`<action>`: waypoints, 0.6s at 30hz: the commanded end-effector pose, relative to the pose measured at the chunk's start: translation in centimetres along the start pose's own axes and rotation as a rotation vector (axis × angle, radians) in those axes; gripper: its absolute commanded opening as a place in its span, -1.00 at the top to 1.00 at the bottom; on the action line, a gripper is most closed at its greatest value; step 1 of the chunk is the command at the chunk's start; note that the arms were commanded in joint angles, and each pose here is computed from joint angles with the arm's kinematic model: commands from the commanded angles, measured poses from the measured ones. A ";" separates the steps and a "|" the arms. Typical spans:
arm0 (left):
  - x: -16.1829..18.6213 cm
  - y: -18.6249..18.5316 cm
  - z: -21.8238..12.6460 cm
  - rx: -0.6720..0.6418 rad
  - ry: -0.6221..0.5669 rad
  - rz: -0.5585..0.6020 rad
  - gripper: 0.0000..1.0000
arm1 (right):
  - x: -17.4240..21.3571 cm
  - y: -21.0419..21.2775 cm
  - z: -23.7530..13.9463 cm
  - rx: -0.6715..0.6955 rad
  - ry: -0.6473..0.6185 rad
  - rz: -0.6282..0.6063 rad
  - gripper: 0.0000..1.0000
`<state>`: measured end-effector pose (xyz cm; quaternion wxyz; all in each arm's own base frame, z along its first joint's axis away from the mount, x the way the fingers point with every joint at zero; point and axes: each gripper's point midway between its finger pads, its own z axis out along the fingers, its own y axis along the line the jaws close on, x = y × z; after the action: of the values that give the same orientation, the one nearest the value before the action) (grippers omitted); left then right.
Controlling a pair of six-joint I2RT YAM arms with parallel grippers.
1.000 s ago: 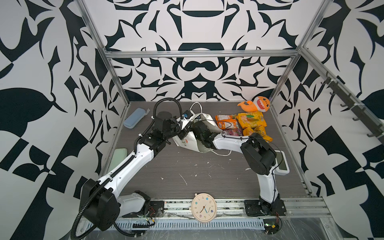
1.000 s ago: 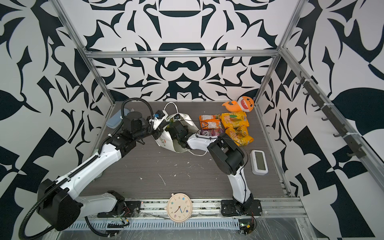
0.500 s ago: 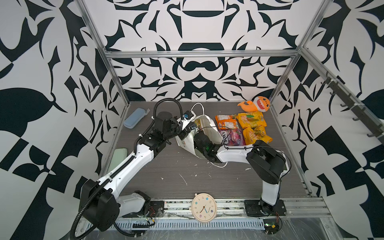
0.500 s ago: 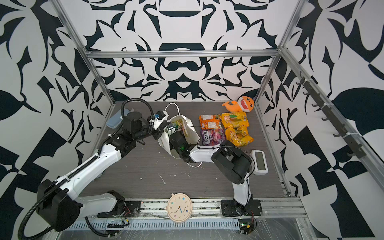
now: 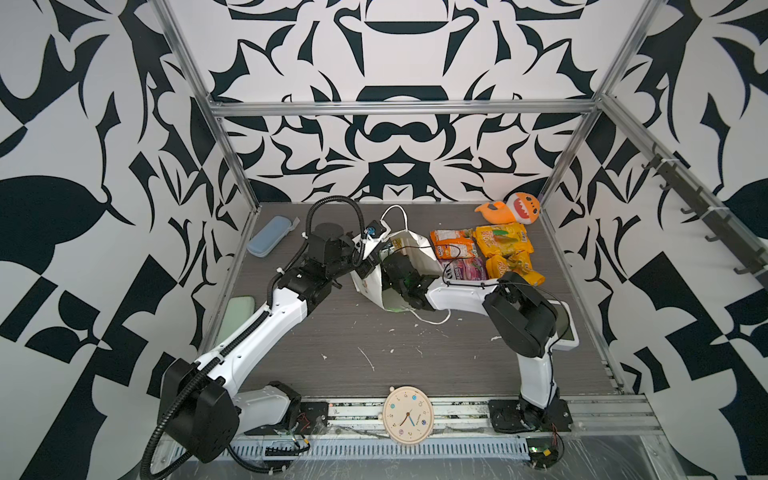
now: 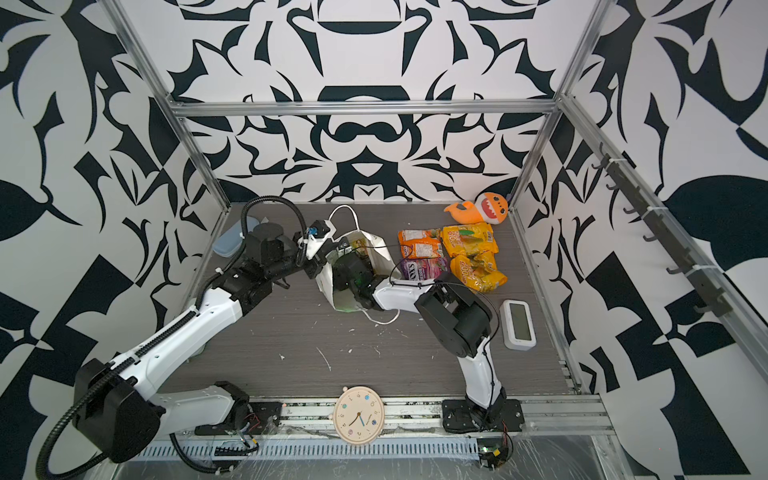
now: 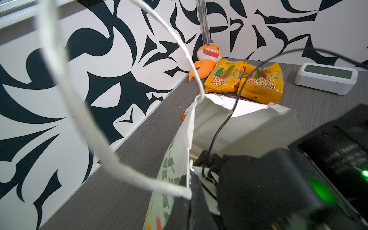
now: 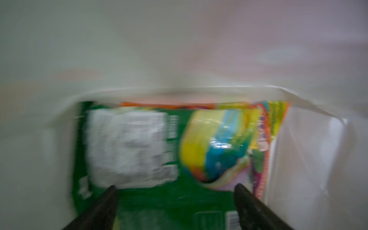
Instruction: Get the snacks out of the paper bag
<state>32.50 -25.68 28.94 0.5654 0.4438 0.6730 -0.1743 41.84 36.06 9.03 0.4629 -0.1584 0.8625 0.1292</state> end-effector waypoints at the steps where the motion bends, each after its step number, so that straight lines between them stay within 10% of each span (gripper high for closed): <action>1: -1.1 -1.0 -0.7 0.037 -0.054 0.023 1.00 | -0.6 -1.8 1.2 0.035 0.055 0.095 -1.00; 10: -2.0 -1.2 -0.3 0.070 -0.081 0.034 1.00 | -0.4 -1.6 4.6 0.032 0.082 0.136 -0.93; 18: -2.2 -1.4 -0.7 0.070 -0.088 0.033 1.00 | 0.0 -1.2 6.3 -0.002 0.065 0.189 0.01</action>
<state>32.64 -25.38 27.71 0.5516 0.4436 0.6851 -0.1720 46.26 38.70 7.46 0.4343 -0.0955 0.8760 0.1870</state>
